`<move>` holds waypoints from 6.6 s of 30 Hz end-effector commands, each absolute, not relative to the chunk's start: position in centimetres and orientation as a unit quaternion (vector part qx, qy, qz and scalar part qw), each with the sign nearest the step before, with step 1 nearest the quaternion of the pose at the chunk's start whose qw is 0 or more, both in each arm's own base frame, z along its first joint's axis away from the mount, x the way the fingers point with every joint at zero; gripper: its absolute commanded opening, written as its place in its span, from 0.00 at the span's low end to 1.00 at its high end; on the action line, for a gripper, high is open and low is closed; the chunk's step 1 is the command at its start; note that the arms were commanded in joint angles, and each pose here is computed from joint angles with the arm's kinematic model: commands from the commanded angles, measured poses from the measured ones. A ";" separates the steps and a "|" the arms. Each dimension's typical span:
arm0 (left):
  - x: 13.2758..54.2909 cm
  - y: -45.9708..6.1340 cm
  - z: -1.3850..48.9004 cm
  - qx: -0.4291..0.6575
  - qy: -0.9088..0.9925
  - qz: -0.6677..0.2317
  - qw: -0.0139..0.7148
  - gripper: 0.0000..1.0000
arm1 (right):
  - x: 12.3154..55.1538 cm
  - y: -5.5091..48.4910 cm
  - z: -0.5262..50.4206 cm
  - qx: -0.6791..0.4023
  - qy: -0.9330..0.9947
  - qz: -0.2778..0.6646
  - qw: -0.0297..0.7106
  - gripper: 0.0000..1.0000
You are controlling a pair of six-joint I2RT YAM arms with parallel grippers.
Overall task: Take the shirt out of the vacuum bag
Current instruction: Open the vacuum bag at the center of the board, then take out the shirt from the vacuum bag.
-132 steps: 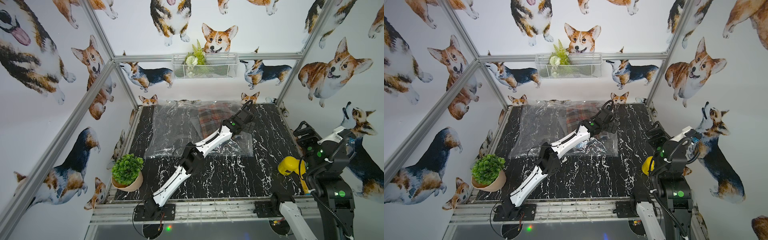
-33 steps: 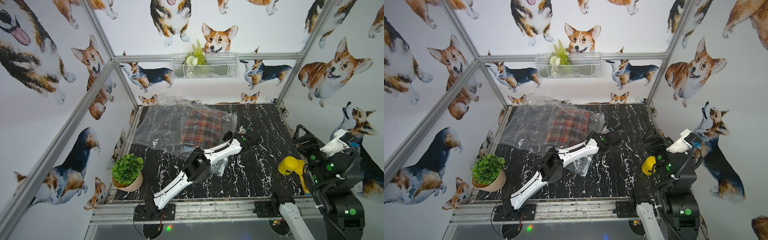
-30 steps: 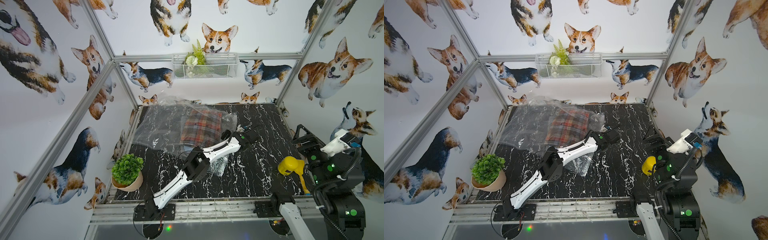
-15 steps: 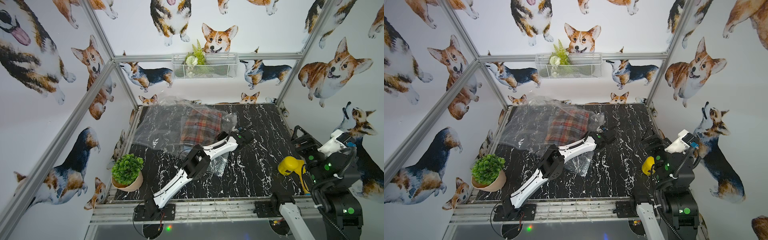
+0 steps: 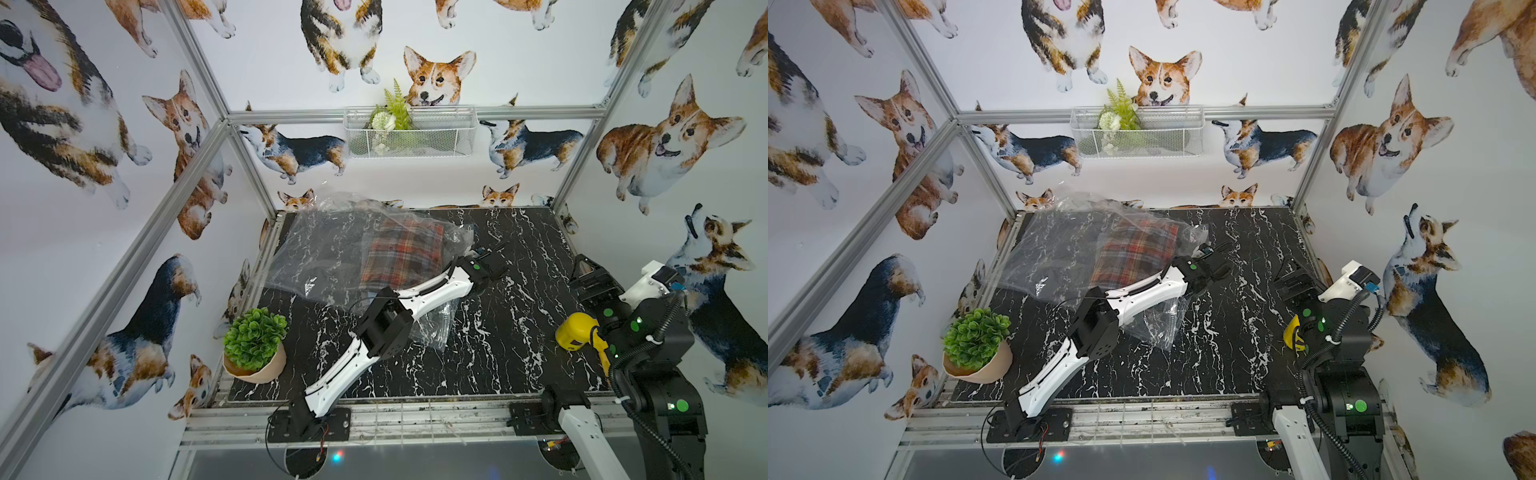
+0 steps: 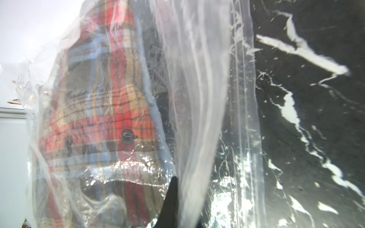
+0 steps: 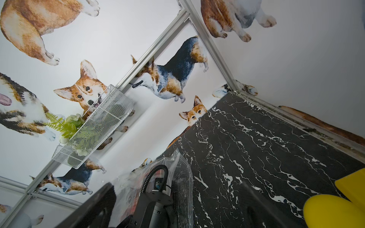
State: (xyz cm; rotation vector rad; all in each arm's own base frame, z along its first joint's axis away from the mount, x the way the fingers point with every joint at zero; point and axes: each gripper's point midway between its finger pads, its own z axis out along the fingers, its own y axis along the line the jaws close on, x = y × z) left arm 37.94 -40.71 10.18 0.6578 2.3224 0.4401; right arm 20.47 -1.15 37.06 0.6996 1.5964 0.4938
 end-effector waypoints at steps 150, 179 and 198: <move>29.0 -33.1 20.7 0.181 0.922 0.037 0.342 0.00 | 36.9 33.6 10.8 0.067 0.823 0.494 0.271 0.00; 30.8 -29.9 20.2 0.124 0.931 0.050 0.340 0.00 | 30.7 28.0 16.7 0.029 0.811 0.497 0.306 0.00; 30.9 -29.1 19.8 0.109 0.935 0.036 0.336 0.00 | 23.9 18.7 27.6 0.033 0.779 0.453 0.433 0.00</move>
